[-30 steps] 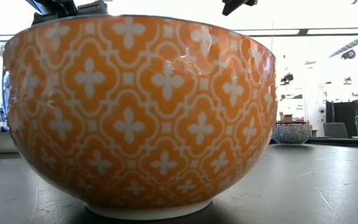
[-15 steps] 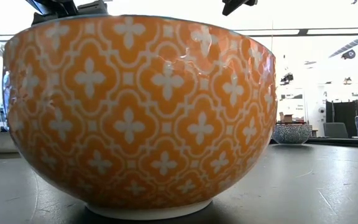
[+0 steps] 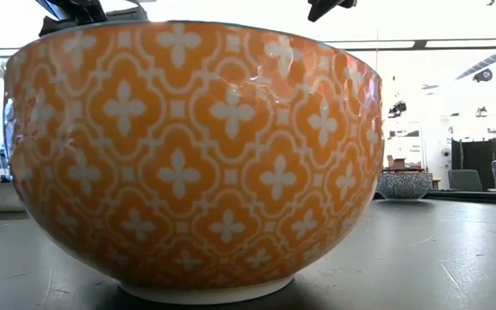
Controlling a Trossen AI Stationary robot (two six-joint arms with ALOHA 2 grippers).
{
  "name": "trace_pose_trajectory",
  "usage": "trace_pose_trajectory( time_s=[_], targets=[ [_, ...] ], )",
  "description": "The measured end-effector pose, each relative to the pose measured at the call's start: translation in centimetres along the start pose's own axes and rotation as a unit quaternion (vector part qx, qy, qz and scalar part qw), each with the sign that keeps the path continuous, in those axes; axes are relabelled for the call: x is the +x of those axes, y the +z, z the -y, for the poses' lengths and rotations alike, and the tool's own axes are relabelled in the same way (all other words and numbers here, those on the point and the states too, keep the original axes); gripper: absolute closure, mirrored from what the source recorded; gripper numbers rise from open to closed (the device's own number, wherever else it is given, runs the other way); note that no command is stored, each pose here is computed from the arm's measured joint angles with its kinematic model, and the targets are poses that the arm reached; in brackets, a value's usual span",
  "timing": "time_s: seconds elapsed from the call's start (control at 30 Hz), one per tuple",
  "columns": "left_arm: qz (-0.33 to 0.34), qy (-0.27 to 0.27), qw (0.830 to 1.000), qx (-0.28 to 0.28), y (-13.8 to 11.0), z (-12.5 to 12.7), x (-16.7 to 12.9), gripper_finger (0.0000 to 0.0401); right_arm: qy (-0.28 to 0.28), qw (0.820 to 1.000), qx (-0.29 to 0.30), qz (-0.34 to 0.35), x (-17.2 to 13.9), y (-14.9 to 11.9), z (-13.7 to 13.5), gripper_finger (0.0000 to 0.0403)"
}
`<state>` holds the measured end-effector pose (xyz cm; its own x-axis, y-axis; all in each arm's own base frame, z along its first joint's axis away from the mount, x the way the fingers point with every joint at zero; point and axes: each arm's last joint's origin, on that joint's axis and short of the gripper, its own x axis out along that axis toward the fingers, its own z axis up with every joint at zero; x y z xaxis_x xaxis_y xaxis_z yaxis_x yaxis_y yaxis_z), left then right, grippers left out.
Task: Place and stack bowls onto a shelf
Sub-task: Stack the bottom right white patterned bowl on top of the white patterned bowl on the shelf
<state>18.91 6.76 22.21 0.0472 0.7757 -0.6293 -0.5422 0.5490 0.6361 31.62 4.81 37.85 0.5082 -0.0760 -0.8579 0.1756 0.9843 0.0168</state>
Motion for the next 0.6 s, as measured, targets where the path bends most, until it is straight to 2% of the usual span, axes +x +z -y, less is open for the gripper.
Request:
trace_pose_trajectory(
  time_s=[0.2,0.5,0.6],
  targets=[
    [-0.003,0.005,1.0,0.003,-0.05,0.01,0.04,0.0401,0.0,1.0,0.001,0.0,0.0,0.01,0.01,0.0234],
    [-0.02,-0.093,0.995,-0.007,-0.15,0.57,-0.01,0.0378,0.0,1.0,0.001,0.0,0.0,0.0,0.0,0.0234],
    [-0.022,-0.1,0.995,-0.007,-0.17,0.62,-0.03,0.0362,0.0,1.0,0.001,0.0,0.0,0.0,0.0,0.0234]
  ],
)
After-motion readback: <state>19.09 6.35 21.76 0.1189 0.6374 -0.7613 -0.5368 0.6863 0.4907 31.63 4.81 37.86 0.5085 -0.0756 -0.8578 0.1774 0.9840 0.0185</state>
